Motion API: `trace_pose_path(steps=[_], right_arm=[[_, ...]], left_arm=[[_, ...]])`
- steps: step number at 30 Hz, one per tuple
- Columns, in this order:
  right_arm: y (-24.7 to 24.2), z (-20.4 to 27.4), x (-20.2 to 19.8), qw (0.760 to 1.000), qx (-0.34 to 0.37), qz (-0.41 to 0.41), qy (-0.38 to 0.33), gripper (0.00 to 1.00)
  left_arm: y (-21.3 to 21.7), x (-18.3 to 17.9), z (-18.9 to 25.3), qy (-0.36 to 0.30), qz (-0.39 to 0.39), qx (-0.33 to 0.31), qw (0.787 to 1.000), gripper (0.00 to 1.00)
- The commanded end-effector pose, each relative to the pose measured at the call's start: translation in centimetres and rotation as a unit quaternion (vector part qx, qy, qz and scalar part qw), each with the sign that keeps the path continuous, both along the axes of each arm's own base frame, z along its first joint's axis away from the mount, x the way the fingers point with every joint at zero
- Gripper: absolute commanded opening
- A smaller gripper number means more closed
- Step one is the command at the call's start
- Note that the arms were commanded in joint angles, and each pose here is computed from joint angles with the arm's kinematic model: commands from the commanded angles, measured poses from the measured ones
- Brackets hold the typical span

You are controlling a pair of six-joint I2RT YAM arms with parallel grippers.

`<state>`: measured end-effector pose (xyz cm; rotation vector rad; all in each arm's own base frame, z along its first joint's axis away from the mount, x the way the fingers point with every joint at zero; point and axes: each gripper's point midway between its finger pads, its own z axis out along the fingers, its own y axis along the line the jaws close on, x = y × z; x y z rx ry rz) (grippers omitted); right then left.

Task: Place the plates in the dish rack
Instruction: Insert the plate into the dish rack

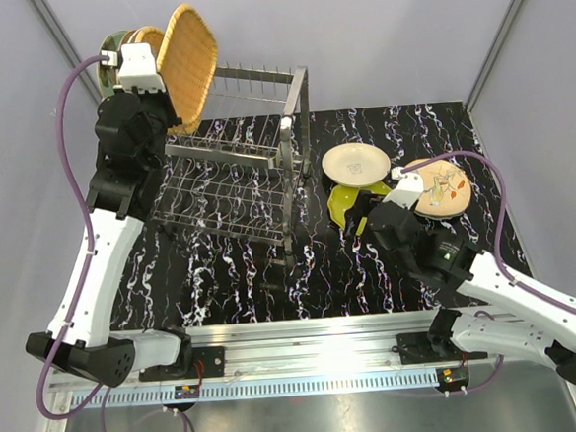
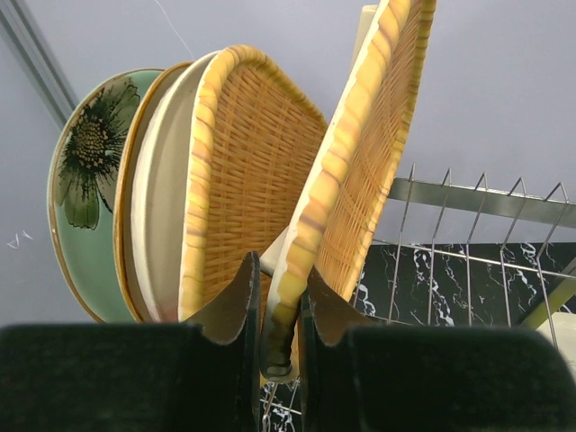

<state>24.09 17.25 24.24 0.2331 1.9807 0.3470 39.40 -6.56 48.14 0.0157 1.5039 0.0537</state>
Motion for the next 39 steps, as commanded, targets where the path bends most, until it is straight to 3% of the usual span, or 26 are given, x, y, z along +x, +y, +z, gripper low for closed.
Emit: trace_pose_path(steps=[1,22,39], right_arm=[[1.2,1.8,0.6,0.999,0.034,0.015,-0.011,0.81],[1.2,0.4,1.3,0.999,0.024,0.02,0.011,0.82],[1.5,-0.9,1.8,0.999,0.018,0.023,0.029,0.82]], left_arm=[[0.4,-2.0,6.7,-0.119,-0.012,-0.056,0.991,0.0],[3.1,-2.9,6.1,-0.16,0.055,-0.097,0.981,0.0],[1.5,-1.4,5.3,-0.156,0.025,-0.116,0.981,0.0]])
